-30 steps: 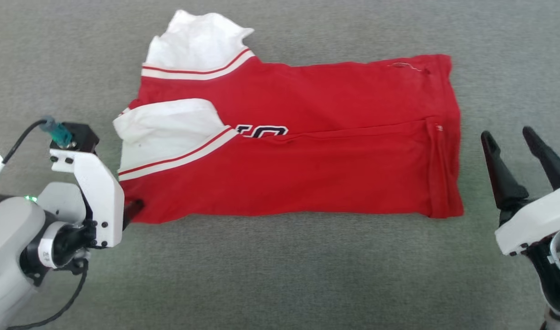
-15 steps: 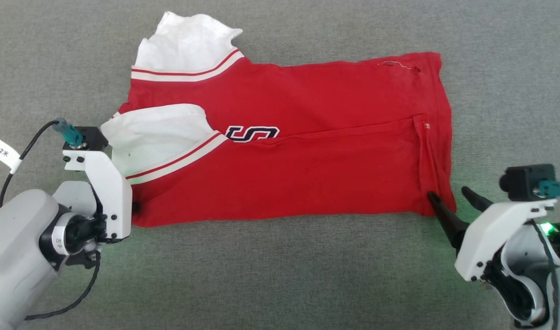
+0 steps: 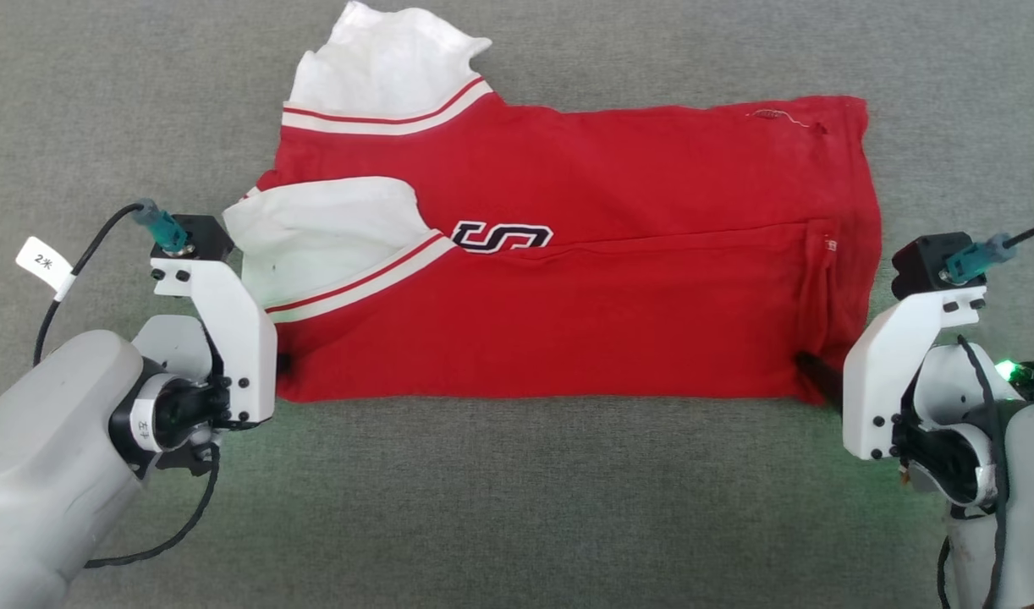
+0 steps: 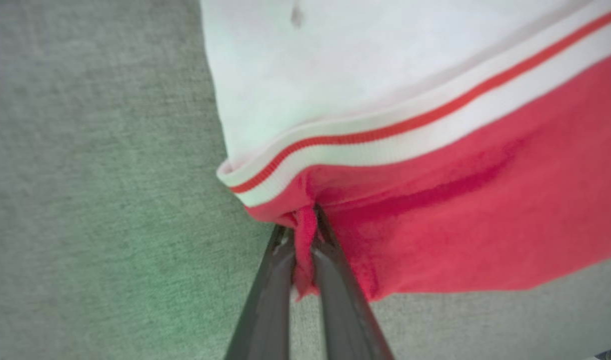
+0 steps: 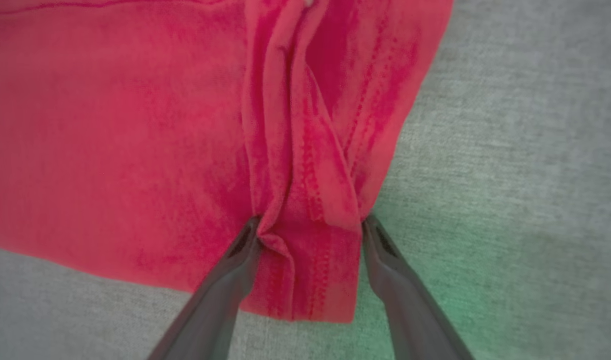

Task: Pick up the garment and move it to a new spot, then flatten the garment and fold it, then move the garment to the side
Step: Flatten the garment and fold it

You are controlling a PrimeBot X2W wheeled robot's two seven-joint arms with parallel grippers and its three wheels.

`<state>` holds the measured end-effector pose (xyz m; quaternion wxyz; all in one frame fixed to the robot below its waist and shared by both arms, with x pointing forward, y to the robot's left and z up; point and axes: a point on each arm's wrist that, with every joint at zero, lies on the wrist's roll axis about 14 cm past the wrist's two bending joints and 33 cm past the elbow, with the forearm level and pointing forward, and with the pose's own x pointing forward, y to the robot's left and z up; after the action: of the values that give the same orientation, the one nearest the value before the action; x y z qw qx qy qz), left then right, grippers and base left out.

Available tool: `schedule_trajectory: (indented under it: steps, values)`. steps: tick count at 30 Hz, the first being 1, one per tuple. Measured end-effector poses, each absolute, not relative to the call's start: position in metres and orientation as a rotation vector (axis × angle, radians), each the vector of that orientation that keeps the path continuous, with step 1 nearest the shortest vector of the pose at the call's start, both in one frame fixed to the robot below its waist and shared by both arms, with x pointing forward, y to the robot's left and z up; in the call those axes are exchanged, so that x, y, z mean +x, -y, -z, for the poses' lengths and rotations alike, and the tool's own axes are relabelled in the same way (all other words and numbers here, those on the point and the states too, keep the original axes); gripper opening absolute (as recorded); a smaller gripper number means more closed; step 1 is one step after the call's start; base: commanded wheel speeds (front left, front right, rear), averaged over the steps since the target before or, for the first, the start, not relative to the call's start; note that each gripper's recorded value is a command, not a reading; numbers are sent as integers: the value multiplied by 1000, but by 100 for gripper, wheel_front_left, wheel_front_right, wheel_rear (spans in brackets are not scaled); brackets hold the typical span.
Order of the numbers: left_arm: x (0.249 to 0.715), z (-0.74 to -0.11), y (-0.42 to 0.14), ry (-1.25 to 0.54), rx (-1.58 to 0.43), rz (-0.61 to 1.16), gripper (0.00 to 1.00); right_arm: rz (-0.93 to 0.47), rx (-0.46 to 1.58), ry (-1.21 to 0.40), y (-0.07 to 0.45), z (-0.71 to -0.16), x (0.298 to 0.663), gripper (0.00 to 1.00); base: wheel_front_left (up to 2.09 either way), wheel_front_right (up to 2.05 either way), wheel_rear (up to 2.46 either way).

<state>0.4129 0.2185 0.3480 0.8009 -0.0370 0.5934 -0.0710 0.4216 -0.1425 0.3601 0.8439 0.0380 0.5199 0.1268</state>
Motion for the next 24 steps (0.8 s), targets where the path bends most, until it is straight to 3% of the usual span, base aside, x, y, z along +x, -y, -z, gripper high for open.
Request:
schedule_trajectory:
  steps: [10,24]
  values:
    - [408,-370,-225,-1230,-79,150,0,-335,63,-1109,137,-380,422,0,0,0,0]
    - [353,-404,-221,-1258,-37,154,0,-340,45,-1128,153,-413,394,0,0,0,0]
